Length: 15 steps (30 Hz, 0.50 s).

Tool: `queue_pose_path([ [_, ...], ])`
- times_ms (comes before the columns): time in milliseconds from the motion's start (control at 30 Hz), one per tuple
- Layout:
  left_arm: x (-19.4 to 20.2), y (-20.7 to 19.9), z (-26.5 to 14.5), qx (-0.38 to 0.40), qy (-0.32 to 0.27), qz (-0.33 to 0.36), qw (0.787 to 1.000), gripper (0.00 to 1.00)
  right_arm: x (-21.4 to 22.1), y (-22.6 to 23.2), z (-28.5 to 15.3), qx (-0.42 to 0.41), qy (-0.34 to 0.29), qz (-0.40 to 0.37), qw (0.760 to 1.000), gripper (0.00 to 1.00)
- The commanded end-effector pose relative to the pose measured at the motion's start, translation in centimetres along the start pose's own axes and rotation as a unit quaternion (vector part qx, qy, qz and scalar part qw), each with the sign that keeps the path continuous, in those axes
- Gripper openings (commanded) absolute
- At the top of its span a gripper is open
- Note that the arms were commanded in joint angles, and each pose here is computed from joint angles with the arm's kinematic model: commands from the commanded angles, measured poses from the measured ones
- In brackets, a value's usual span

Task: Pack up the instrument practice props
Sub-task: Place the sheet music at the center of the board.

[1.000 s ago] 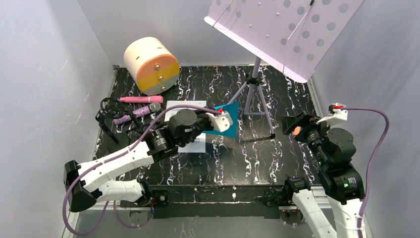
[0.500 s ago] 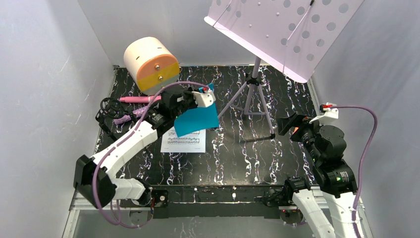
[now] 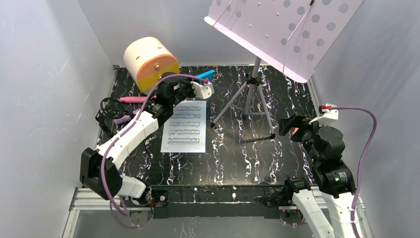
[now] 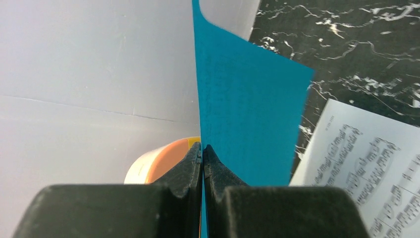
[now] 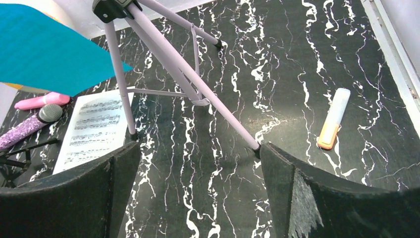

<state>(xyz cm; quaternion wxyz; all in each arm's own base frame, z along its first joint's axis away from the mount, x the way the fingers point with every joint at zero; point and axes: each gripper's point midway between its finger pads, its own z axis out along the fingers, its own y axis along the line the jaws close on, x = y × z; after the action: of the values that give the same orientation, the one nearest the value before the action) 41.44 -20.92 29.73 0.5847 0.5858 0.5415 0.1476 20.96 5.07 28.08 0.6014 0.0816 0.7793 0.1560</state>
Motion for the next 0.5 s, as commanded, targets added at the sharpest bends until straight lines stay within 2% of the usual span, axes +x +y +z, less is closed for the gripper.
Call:
queue_pose_path([
  [0, -0.4, -1.2, -2.5, 0.006, -0.024, 0.006, 1.0, 0.0, -0.6, -0.1, 0.0, -0.001, -0.022, -0.009, 1.0, 0.99],
  [200, 2.7, -7.4, -5.0, 0.059, 0.006, -0.009, 0.998, 0.0, -0.2, -0.3, 0.1, -0.001, -0.021, -0.012, 1.0, 0.99],
  [467, 3.8, -15.0, -8.2, 0.126, -0.018, -0.019, 0.992, 0.0, 0.2, -0.2, 0.4, -0.006, -0.019, -0.013, 1.0, 0.99],
])
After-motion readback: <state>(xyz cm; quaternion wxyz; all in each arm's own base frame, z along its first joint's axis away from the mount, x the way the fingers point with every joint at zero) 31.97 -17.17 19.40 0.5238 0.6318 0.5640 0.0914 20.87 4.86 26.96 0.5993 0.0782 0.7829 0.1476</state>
